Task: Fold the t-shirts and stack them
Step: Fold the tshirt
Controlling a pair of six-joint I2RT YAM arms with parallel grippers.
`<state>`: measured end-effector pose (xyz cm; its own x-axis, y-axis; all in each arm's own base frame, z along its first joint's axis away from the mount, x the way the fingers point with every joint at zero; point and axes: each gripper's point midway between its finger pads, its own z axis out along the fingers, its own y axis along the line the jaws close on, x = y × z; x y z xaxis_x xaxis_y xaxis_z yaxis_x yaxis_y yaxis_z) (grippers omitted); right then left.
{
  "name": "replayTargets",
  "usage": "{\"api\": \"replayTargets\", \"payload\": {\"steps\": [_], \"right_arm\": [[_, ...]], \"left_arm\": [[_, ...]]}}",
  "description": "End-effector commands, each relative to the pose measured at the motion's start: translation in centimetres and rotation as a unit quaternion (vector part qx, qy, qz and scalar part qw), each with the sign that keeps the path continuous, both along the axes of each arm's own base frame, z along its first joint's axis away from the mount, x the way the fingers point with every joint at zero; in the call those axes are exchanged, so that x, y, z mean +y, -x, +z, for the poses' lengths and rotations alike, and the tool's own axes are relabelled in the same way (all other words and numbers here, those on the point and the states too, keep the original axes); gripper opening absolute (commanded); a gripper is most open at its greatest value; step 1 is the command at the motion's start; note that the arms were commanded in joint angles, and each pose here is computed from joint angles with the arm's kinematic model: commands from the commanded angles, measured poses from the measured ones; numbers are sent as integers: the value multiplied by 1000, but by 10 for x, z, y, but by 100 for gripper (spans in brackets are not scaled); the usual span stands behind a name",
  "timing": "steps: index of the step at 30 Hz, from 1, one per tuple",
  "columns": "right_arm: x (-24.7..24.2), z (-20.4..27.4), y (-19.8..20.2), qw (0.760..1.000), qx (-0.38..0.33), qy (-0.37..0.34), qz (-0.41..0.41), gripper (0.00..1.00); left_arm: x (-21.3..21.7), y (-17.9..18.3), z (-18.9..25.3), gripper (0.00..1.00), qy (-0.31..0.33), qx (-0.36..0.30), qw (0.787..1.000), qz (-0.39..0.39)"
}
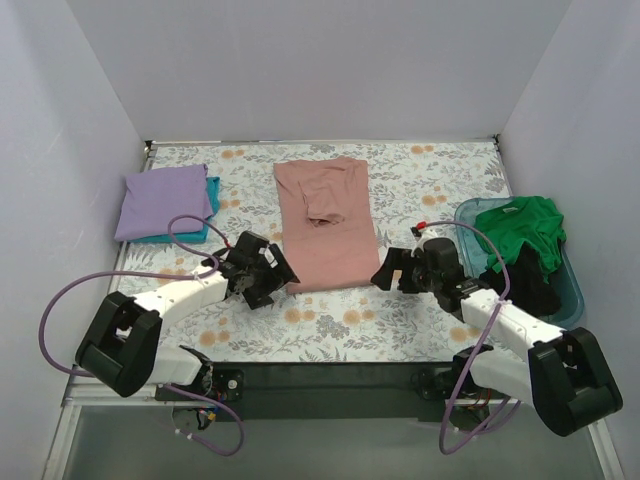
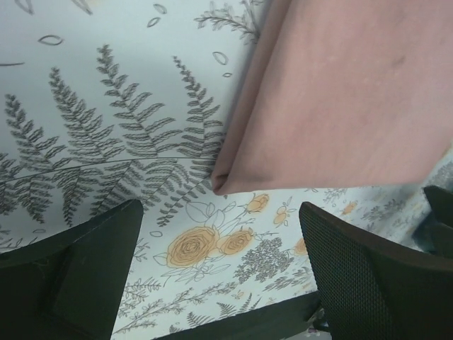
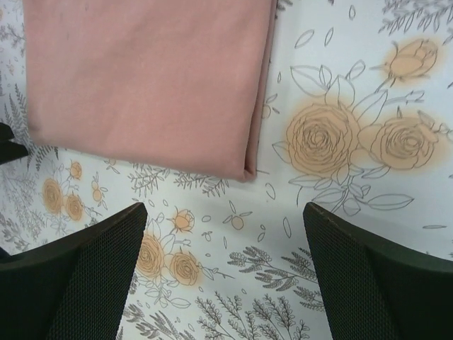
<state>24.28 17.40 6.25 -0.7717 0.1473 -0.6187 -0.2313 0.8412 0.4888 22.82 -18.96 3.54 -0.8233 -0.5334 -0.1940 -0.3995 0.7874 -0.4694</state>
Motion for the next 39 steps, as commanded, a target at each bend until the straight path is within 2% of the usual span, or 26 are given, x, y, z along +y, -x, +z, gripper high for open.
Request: {"api": "replayTargets", "payload": {"steps": [1,5,8,9,11,12,13,17,20,22,24,25,26,29,32,37,39], "right_arm": [[16,17,-7,997,-38,-69,0,98],[18,0,-4,998,-13,-65,3,94],[17,-8,-7,998,-1,-59,-5,89],[17,-10,-8,998,2,-57,-6,85],[17,-17,-9,998,10,-54,-12,77],[17,-18,-10,998,14,-55,-14,69],[18,-19,-11,998,15,-58,-13,66],[20,-33,-9,998,36,-56,-13,53],[20,-43,-8,997,50,-53,-16,51],[20,-47,-7,997,58,-50,-17,45],[20,-51,-6,996,65,-49,-17,37],[20,-51,-6,996,66,-50,-18,33],[20,-51,-5,996,67,-50,-17,25],[24,-49,1,996,73,-60,2,17],[28,-45,10,994,80,-72,17,14],[12,-60,49,989,141,-37,12,9],[11,-53,62,990,140,-33,14,8]], "left_arm": [[-18,1,14,93,52,-23,998,-34],[-18,-2,3,84,45,-23,998,-32],[-19,-4,-8,70,38,-7,999,-29],[-19,-5,-11,62,37,-4,999,-28],[-21,-7,-13,54,39,-2,999,-29],[-20,-7,-18,51,33,4,999,-26],[-20,-6,-19,45,32,5,999,-28],[-16,-8,-24,39,20,5,1000,-21],[-17,-10,-28,31,16,9,1000,-22],[-16,-9,-32,28,12,17,1000,-22],[-16,-7,-36,17,10,23,999,-23],[-16,-6,-38,8,9,27,999,-23],[-15,-5,-40,0,7,28,999,-23],[-16,-5,-39,0,6,26,999,-33],[-17,4,-34,0,17,29,998,-52],[-10,47,-25,0,52,32,996,-72],[-17,62,-8,0,83,14,992,-97]]}}
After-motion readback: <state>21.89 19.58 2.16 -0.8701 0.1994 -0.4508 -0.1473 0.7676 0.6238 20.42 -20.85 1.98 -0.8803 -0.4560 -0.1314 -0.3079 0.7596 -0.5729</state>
